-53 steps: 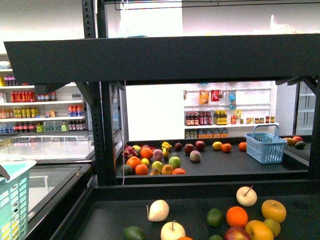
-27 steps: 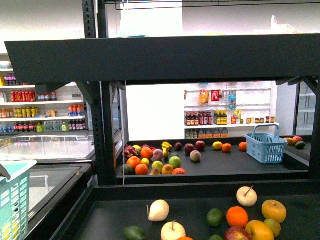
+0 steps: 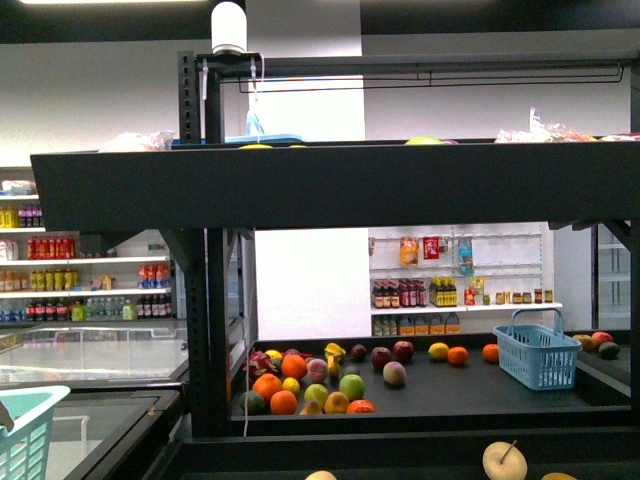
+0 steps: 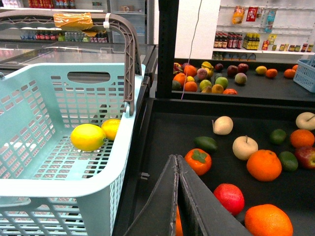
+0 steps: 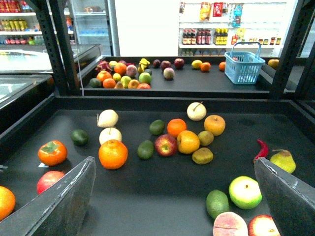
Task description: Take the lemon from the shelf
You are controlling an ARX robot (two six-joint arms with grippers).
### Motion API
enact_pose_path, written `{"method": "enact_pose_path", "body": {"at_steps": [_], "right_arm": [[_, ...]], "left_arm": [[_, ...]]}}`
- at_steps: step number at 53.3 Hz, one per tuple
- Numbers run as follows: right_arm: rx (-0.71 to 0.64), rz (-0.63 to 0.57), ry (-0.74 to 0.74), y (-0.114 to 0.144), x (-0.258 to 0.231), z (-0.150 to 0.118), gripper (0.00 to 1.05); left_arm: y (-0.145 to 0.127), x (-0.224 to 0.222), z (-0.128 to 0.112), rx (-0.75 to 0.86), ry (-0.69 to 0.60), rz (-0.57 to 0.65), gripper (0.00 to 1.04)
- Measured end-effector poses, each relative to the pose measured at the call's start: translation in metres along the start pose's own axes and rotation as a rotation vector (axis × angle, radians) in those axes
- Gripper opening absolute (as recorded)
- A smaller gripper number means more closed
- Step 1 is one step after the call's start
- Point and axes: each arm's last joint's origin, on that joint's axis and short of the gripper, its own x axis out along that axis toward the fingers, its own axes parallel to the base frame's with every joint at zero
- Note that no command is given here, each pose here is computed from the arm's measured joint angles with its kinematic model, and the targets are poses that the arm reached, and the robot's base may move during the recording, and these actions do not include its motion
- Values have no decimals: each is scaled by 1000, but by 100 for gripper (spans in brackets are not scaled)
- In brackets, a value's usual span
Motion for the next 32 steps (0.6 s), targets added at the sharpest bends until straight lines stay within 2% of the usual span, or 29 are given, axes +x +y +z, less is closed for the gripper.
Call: {"method": "enact_pose_path", "body": {"at_steps": [10,32], "right_arm": [[0,0,0,0,0,0,97],[0,0,0,0,0,0,97]], "left_arm": [[0,-8,-5,1,36,1,2],[0,-13,-3,1,7,0,2]]}}
